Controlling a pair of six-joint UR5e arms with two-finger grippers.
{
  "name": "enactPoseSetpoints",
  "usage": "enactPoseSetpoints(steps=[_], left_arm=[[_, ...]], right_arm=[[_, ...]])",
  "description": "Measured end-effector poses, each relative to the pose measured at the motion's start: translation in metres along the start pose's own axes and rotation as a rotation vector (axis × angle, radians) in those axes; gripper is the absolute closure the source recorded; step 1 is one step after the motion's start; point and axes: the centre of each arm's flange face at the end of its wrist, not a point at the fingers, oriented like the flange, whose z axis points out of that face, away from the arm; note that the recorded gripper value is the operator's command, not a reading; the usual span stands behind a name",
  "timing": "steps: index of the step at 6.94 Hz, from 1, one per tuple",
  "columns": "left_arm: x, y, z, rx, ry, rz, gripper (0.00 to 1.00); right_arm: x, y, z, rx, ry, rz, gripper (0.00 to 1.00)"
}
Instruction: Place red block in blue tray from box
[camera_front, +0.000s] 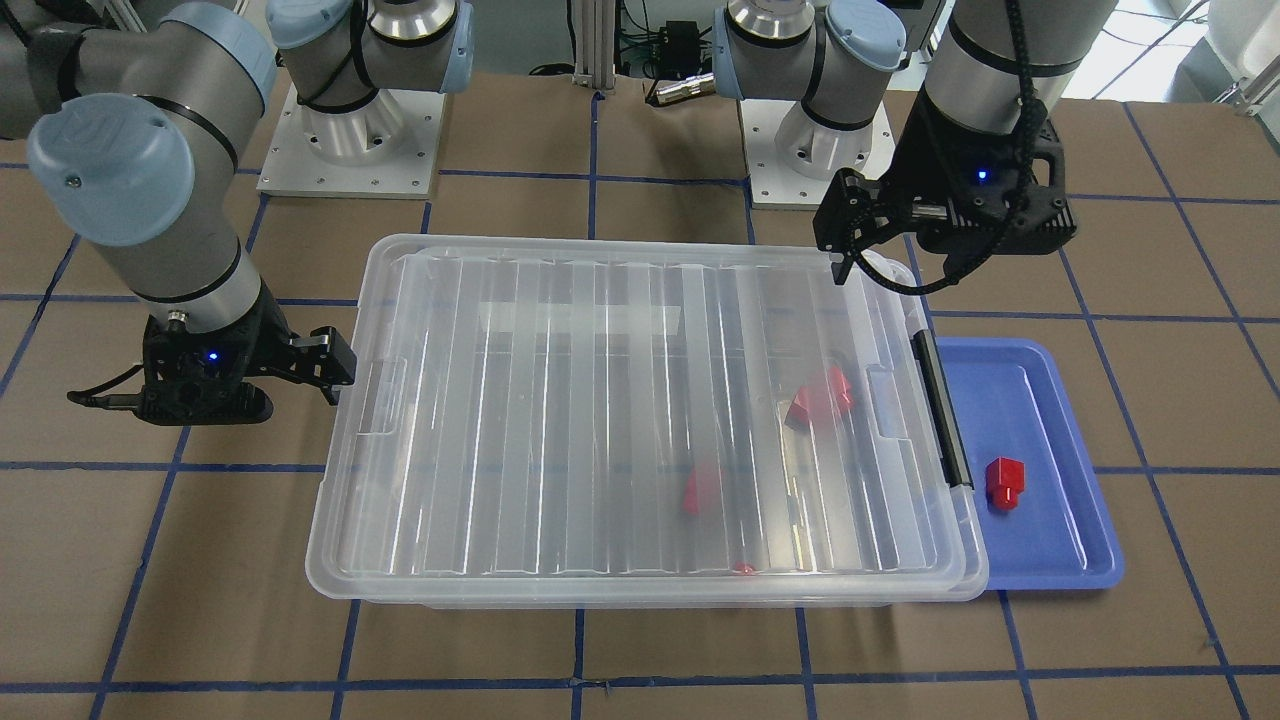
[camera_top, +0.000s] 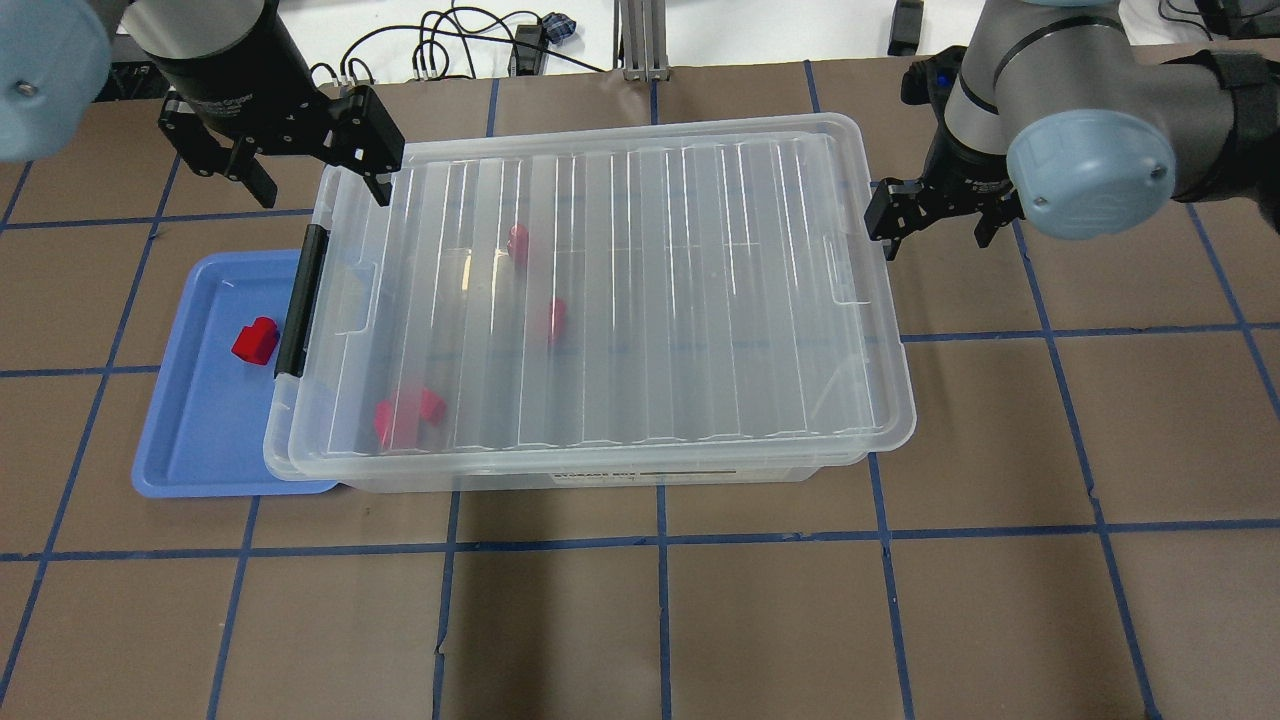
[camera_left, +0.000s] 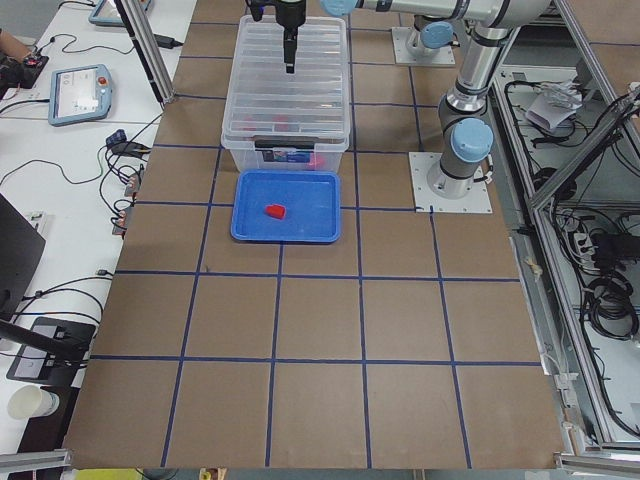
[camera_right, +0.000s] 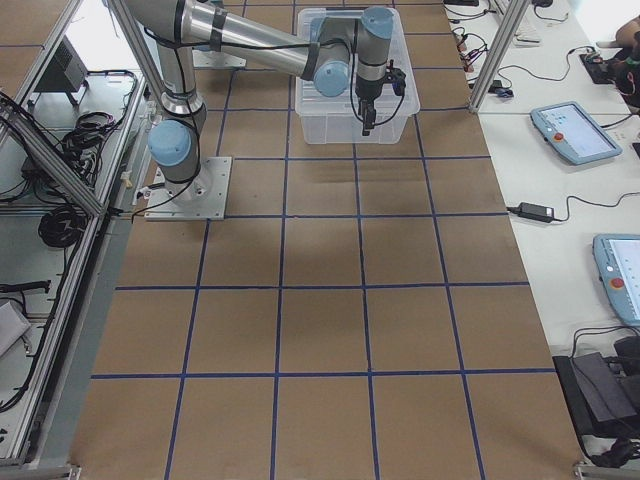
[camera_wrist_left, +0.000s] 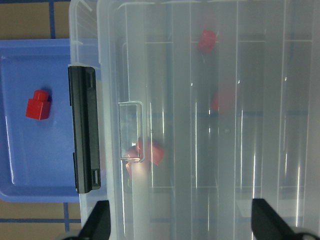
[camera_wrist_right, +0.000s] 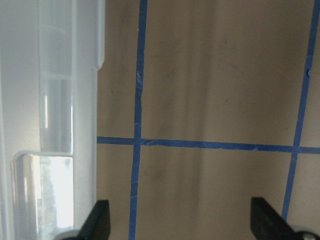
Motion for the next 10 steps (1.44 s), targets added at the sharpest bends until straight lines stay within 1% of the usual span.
enactPoseSetpoints(steps=[1, 2, 3, 4, 5, 7, 10], left_arm=[[-0.014, -0.005, -0.003, -0.001, 0.001, -0.030, 0.00], [-0.024, -0.009, -0.003, -0.013, 0.010, -0.052, 0.00], [-0.027, -0.011, -0.002, -0.020, 0.015, -0.058, 0.00], [-0.026, -0.010, -0.002, -0.023, 0.016, -0.057, 0.00], [-0.021, -0.009, -0.002, -0.024, 0.016, -0.050, 0.00], [0.001, -0.006, -0.003, -0.018, 0.006, -0.022, 0.00], [0.009, -0.004, -0.004, -0.012, 0.005, -0.012, 0.00]], right_arm=[[0.001, -0.002, -0.015, 0.026, 0.004, -0.002, 0.00], [0.001, 0.000, -0.042, 0.052, 0.001, -0.002, 0.00], [-0.002, 0.013, -0.080, 0.057, -0.013, -0.001, 0.00], [-0.007, 0.032, -0.114, 0.049, -0.039, 0.008, 0.00], [-0.010, 0.044, -0.130, 0.044, -0.059, 0.019, 0.00], [-0.012, 0.049, -0.132, 0.028, -0.075, 0.026, 0.00], [-0.012, 0.051, -0.133, 0.026, -0.067, 0.027, 0.00]])
